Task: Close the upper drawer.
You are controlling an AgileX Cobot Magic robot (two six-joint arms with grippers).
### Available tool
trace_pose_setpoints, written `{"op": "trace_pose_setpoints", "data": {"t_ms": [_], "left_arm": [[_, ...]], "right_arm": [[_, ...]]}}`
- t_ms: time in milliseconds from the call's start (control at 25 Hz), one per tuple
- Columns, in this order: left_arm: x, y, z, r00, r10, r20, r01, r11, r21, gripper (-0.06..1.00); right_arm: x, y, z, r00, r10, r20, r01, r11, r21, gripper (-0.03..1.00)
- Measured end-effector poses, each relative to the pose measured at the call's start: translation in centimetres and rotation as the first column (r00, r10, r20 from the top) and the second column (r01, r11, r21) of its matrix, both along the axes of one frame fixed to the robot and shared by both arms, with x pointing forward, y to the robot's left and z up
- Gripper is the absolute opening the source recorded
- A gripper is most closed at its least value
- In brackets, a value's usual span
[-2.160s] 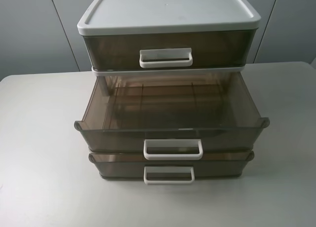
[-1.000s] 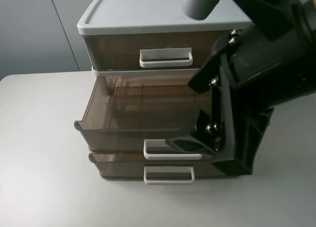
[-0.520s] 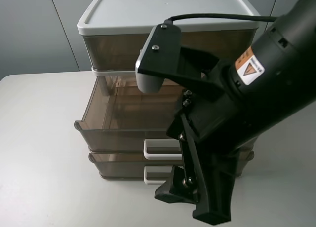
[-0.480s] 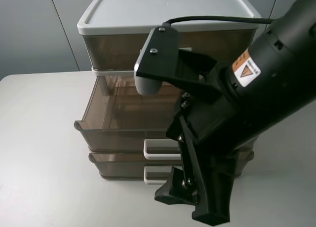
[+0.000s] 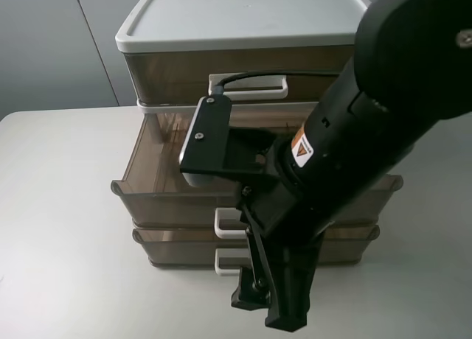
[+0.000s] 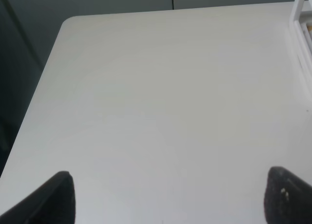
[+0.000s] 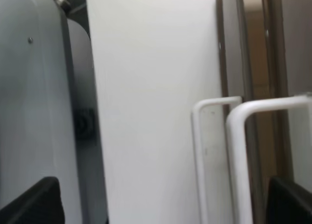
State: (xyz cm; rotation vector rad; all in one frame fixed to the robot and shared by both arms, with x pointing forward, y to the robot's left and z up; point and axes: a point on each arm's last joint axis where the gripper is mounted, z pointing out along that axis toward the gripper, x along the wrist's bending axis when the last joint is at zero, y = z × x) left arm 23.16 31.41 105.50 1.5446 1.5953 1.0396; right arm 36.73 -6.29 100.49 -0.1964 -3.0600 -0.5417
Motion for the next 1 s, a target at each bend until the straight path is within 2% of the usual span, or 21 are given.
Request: {"op": "trace_pose_setpoints", "data": {"t_ms": [280, 600, 800, 1000], "left_arm": [[0.0, 0.0, 0.0, 1.000, 0.000, 0.000, 0.000, 1.000, 0.000, 0.74], [0.0, 0.0, 0.0, 1.000, 0.000, 0.000, 0.000, 1.000, 0.000, 0.74], [0.0, 0.0, 0.0, 1.000, 0.000, 0.000, 0.000, 1.000, 0.000, 0.74], [0.0, 0.0, 0.0, 1.000, 0.000, 0.000, 0.000, 1.000, 0.000, 0.74]], "right_arm": [[1.2, -0.2, -0.9, 0.994, -0.005, 0.107, 0.014, 0.997, -0.077, 0.63], [2.6, -0.4, -0.7, 0.964, -0.015, 0.266, 0.042, 0.995, -0.096, 0.63], [2.9, -0.3, -0.2, 0.958, -0.035, 0.283, 0.067, 0.992, -0.102, 0.63], [2.3, -0.3, 2.1, 0.956, -0.085, 0.279, 0.111, 0.991, -0.078, 0.63]]}}
